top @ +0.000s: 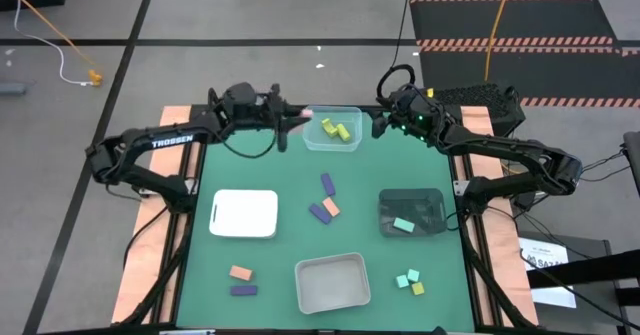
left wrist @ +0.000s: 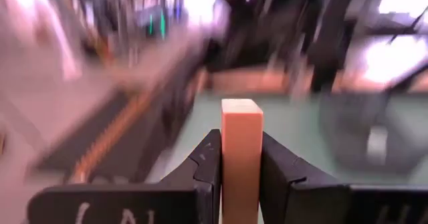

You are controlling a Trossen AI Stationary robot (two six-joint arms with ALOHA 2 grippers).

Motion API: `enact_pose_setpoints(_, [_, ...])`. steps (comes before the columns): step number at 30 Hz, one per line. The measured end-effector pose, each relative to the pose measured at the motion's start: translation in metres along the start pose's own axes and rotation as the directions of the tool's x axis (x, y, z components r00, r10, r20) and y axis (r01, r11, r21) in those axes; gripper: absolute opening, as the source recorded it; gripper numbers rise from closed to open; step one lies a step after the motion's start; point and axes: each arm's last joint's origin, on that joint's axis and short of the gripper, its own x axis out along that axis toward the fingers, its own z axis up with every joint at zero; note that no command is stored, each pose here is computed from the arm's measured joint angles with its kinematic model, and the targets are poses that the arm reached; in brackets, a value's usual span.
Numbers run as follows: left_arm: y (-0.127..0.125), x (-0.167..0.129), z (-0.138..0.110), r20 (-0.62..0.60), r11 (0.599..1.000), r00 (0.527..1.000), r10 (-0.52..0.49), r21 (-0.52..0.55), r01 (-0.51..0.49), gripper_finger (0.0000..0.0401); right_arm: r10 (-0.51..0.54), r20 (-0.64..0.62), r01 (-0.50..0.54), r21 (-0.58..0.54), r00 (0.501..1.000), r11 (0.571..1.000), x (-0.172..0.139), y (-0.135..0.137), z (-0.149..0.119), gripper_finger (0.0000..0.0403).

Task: Sort & place blocks by color
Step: Put the top light brown block into the white bin

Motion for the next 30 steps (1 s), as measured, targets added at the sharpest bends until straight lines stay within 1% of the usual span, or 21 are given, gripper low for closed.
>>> enact_pose_setpoints(2, [-0.009, 0.003, 0.015, 0.136, 0.999, 0.99, -0.022, 0.032, 0.018, 0.0057, -0.002, 0.001, 0.002, 0.0, 1.0, 1.0, 0.0, 0.0, 0.0, 0.0242])
enact_pose_setpoints(6, [-0.027, 0.003, 0.039, 0.341, 0.993, 0.937, -0.073, 0.109, 0.038, 0.0057, -0.002, 0.001, 0.002, 0.0, 1.0, 1.0, 0.0, 0.0, 0.0, 0.0242])
enact_pose_setpoints(8, [-0.034, 0.003, 0.045, 0.39, 0.991, 0.916, -0.093, 0.128, 0.046, 0.0057, -0.002, 0.001, 0.002, 0.0, 1.0, 1.0, 0.0, 0.0, 0.0, 0.0242])
enact_pose_setpoints(10, [-0.039, 0.004, 0.046, 0.397, 0.989, 0.911, -0.108, 0.132, 0.06, 0.0057, -0.002, 0.0, 0.002, 0.0, 1.0, 1.0, 0.0, 0.0, 0.0, 0.0242])
enact_pose_setpoints(14, [-0.044, 0.006, 0.044, 0.375, 0.991, 0.921, -0.105, 0.118, 0.065, 0.0057, -0.001, 0.001, 0.001, 0.0, 1.0, 1.0, 0.0, 0.0, 0.0, 0.0242])
enact_pose_setpoints(17, [-0.045, 0.007, 0.045, 0.376, 0.995, 0.924, -0.073, 0.084, 0.044, 0.0057, -0.001, 0.0, 0.001, 0.0, 1.0, 1.0, 0.0, 0.0, 0.0, 0.0242])
enact_pose_setpoints(19, [-0.046, 0.007, 0.045, 0.375, 0.999, 0.926, -0.047, 0.042, 0.034, 0.0057, 0.001, 0.0, -0.001, 0.0, 1.0, 1.0, 0.0, 0.0, 0.0, 0.0242])
enact_pose_setpoints(22, [-0.046, 0.008, 0.043, 0.354, 0.995, 0.934, -0.041, -0.071, 0.071, 0.0057, 0.002, 0.0, -0.002, 0.0, 1.0, 1.0, 0.0, 0.0, 0.0, 0.0242])
enact_pose_setpoints(24, [-0.046, 0.01, 0.037, 0.289, 0.981, 0.956, -0.047, -0.169, 0.099, 0.0057, 0.003, -0.001, -0.003, -0.001, 1.0, 1.0, 0.0, 0.0, 0.0, 0.0242])
enact_pose_setpoints(26, [-0.047, 0.012, 0.026, 0.186, 0.96, 0.981, -0.057, -0.26, 0.105, 0.0057, 0.003, -0.001, -0.003, -0.002, 1.0, 1.0, 0.0, 0.0, 0.0, 0.0242])
enact_pose_setpoints(28, [-0.049, 0.014, 0.015, 0.072, 0.934, 0.995, -0.072, -0.344, 0.093, 0.0057, 0.003, -0.001, -0.003, -0.003, 1.0, 1.0, 0.0, 0.0, 0.0, 0.0242])
enact_pose_setpoints(30, [-0.051, 0.014, 0.003, -0.048, 0.9, 0.995, -0.091, -0.432, 0.061, 0.0057, 0.003, -0.001, -0.003, -0.002, 1.0, 1.0, 0.0, 0.0, 0.0, 0.0242])
